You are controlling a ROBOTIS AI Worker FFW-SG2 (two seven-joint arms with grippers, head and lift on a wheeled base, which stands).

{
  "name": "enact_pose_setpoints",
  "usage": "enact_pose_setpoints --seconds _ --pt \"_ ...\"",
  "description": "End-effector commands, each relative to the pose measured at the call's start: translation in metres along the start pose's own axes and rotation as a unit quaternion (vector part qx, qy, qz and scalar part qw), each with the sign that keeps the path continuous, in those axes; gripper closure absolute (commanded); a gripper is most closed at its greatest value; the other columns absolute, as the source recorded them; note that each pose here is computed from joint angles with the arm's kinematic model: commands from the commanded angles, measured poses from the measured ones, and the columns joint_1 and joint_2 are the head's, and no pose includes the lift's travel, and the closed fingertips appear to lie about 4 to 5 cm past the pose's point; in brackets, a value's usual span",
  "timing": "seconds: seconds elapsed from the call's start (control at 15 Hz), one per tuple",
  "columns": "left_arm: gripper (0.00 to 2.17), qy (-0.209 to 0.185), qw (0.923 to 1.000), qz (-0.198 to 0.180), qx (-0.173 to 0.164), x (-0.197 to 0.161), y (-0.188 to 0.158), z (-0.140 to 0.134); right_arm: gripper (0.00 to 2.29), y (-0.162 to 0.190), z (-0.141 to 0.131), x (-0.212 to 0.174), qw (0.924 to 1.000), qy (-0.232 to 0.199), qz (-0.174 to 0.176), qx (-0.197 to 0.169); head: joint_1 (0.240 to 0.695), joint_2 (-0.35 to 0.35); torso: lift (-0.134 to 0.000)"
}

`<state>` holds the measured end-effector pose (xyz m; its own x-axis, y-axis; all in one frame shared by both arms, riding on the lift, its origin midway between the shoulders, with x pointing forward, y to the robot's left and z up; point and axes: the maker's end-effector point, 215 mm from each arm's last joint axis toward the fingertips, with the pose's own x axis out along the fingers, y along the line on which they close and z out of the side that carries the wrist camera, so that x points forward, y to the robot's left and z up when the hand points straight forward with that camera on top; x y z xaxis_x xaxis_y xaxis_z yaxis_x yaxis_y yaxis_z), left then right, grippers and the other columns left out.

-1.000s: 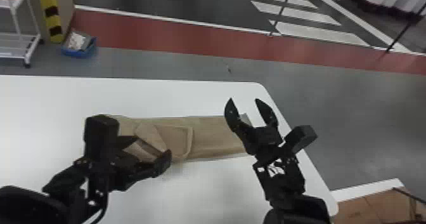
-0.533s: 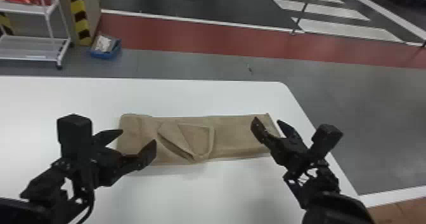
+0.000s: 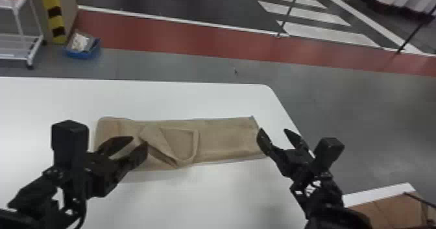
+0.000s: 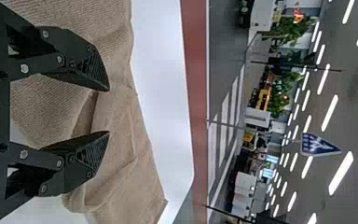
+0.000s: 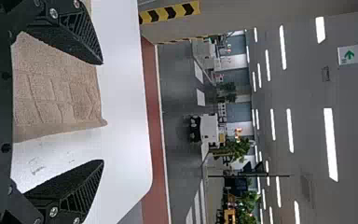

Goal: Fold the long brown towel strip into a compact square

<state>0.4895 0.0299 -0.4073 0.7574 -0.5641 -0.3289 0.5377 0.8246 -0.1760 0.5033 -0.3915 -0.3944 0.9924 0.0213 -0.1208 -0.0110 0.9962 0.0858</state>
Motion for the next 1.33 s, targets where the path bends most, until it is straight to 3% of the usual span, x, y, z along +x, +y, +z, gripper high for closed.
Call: enact_pose_setpoints --seconds 0.0,0.47,1.27 --pt "1.97 0.028 0.9996 -0.008 0.005 0.01 -0.009 -0.019 0.14 -0.005 -0.006 -0.003 1.0 0.004 -0.004 0.001 0.695 -0.35 -0.124" --pt "1.97 0.06 0.9981 0.001 0.014 0.014 -0.002 -0.044 0.14 -0.012 -0.012 -0.001 0.9999 0.005 -0.006 0.007 0.695 -0.35 -0.124" --pt "1.97 0.055 0.9983 -0.019 0.009 0.019 -0.026 -0.036 0.14 -0.007 -0.018 0.002 0.9998 0.013 -0.001 0.013 0.695 -0.35 -0.124"
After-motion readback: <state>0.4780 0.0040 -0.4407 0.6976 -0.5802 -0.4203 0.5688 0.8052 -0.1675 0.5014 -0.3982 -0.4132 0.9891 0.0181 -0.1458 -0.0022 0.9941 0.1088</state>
